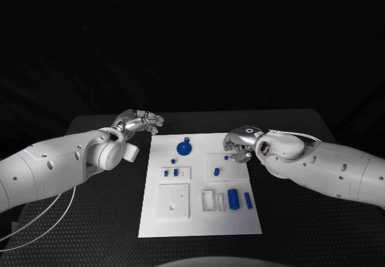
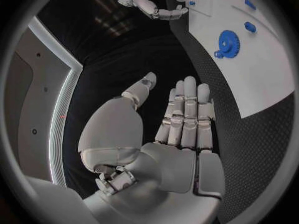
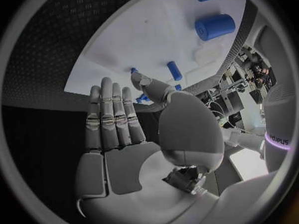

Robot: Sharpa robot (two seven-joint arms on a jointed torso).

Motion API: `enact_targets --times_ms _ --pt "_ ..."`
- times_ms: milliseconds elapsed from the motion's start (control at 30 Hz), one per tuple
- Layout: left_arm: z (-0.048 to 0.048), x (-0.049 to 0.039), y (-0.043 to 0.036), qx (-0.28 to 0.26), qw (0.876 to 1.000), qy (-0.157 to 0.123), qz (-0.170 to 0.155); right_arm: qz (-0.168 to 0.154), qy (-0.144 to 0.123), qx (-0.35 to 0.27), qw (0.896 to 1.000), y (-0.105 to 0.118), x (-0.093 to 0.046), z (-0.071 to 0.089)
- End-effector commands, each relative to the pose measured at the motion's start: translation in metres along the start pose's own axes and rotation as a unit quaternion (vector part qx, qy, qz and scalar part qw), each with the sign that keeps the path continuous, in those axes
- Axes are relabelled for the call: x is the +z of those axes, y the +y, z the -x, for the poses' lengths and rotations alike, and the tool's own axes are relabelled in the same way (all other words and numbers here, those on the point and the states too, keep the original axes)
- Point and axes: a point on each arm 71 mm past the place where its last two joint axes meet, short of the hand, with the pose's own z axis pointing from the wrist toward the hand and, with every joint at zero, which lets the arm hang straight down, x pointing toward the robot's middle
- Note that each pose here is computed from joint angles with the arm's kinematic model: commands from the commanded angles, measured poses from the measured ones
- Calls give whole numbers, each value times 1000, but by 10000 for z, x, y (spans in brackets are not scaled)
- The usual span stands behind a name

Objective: Assemble the parts on the task board

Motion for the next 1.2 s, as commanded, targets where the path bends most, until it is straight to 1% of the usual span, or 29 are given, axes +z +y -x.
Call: enact_targets --times_ms 33,233,433,533,700,1200 --pt "-11 4 -18 -6 1000 7 -3 2 2 6 1000 22 24 -1" --pt "-23 11 -20 -7 1000 8 -3 7 2 6 1000 47 72 -36" --pt "-21 12 -19 -7 1000 7 -3 17 0 13 1000 104 88 -75" --pt "-24 15 -20 -7 1000 8 -3 20 3 13 1000 132 90 -90" --pt "-22 13 -19 -7 1000 8 -3 18 11 6 1000 130 91 -113" --pt "-16 8 -17 -7 1000 7 -2 9 23 -13 1000 99 115 -227"
